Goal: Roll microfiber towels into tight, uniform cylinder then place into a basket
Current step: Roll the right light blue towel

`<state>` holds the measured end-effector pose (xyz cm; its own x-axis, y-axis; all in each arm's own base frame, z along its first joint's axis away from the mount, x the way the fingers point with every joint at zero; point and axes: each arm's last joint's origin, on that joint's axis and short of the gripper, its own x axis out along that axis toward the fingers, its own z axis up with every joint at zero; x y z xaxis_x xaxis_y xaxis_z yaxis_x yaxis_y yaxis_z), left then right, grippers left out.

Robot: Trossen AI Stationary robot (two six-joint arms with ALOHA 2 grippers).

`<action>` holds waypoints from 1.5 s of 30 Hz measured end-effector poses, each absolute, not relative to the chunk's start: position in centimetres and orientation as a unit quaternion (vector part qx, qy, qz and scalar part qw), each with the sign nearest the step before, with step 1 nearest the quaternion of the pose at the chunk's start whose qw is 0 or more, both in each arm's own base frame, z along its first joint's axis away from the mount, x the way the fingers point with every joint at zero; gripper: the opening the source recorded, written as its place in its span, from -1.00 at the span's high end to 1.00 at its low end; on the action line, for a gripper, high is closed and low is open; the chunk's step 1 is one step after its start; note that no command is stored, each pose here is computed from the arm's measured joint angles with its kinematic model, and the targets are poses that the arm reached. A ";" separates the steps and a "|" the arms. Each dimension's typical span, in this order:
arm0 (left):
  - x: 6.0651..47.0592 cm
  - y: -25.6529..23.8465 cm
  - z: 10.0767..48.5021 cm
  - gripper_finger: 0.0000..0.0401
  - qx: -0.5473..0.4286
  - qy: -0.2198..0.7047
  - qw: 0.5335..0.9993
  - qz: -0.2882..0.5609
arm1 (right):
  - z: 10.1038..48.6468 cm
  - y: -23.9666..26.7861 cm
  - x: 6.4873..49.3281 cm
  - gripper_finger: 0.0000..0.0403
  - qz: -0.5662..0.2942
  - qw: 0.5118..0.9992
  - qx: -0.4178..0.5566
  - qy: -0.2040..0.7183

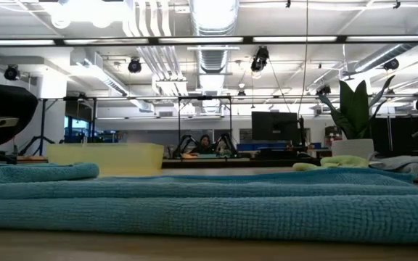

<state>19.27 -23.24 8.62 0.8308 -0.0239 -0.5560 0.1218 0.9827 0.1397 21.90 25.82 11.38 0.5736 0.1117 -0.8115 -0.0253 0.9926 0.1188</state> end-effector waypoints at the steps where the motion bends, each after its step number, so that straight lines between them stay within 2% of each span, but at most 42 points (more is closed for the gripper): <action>1: 19.3 -23.2 8.7 0.97 0.085 0.288 0.953 -0.038 | 11.4 25.8 21.9 0.96 0.039 0.886 0.047 0.460; 9: 19.2 -23.2 9.6 0.97 0.091 0.285 0.953 -0.051 | 11.4 25.8 21.9 0.96 0.039 0.887 0.043 0.457; 21: 19.0 -23.0 11.0 0.97 0.263 0.251 0.926 -0.100 | 11.5 25.9 21.9 0.96 0.042 0.888 0.043 0.457; 27: 18.8 -22.8 10.4 0.97 0.273 0.256 0.922 -0.098 | 11.5 25.9 21.9 0.96 0.045 0.888 0.036 0.457; 38: 18.9 -22.9 10.1 0.84 0.272 0.257 0.922 -0.096 | 12.0 26.2 22.1 0.80 0.063 0.890 0.009 0.451; 45: 18.3 -23.2 12.1 0.84 0.316 0.228 0.916 -0.095 | 12.6 26.6 22.5 0.81 0.065 0.897 0.003 0.438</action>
<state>18.31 -23.22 12.14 0.8777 -0.0306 -0.4782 0.3187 0.7825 0.5349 22.52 26.61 12.55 0.6081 0.1196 -0.7848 -0.1136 0.9915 0.0631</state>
